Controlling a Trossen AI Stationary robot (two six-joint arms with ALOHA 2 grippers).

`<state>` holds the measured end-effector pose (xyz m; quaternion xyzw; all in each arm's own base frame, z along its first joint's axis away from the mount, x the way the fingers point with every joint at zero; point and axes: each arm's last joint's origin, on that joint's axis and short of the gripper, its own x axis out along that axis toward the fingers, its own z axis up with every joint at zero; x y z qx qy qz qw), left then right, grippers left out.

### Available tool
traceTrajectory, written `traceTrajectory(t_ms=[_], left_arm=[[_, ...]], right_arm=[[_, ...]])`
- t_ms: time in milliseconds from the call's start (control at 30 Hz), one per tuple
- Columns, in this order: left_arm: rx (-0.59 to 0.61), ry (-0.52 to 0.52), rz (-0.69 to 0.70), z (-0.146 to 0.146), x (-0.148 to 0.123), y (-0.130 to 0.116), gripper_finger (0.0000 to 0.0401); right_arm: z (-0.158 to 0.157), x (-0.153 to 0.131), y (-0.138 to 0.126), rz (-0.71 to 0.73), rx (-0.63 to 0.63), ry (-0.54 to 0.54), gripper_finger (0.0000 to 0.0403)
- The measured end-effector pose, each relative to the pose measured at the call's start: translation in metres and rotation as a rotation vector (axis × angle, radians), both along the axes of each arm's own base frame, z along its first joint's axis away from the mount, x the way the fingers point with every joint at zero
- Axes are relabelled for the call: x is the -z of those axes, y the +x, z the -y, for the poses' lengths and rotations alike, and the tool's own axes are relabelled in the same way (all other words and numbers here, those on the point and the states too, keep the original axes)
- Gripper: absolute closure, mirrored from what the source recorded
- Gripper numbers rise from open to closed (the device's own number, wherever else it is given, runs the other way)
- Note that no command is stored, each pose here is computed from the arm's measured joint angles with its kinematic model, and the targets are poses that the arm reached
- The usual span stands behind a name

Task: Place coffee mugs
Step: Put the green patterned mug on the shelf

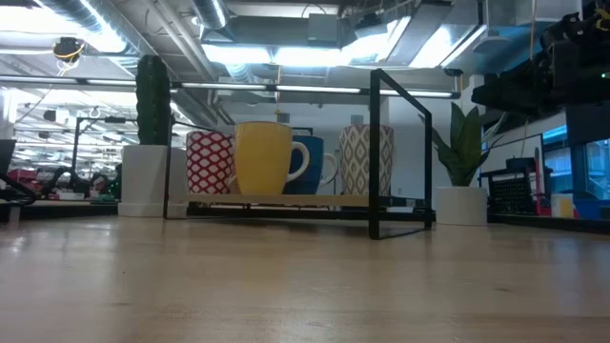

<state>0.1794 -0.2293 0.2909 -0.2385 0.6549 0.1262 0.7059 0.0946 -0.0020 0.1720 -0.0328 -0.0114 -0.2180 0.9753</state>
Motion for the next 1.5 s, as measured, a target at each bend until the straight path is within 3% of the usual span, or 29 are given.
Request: traceTrajectory(t_ms=[167, 433, 767, 1067, 1233, 1367, 1500], left_arm=[[-0.021, -0.006, 0.048, -0.017, -0.002, -0.003, 0.0299], [0.056, -0.126, 0.060, -0.013, 0.007, 0.000, 0.0297], [0.063, -0.100, 0.049, -0.014, 0.017, -0.004, 0.0252], [0.070, -0.144, 0.046, -0.013, 0.052, -0.004, 0.0241], [0.050, -0.094, -0.002, -0.020, 0.071, -0.010, 0.0241], [0.040, -0.079, -0.017, -0.023, 0.079, -0.013, 0.0256], [0.029, -0.058, -0.029, -0.027, 0.086, -0.014, 0.0317]], right_arm=[[0.000, 0.000, 0.000, -0.002, 0.004, -0.003, 0.0253], [0.000, 0.000, 0.000, -0.002, 0.004, -0.003, 0.0253], [0.000, 0.000, 0.000, -0.002, 0.006, -0.003, 0.0253], [0.000, 0.000, 0.000, -0.002, 0.006, -0.003, 0.0253], [0.000, 0.000, 0.000, -0.002, 0.006, -0.003, 0.0253], [0.000, 0.000, 0.000, -0.002, 0.006, -0.003, 0.0253], [0.000, 0.000, 0.000, -0.002, 0.006, -0.003, 0.0253]])
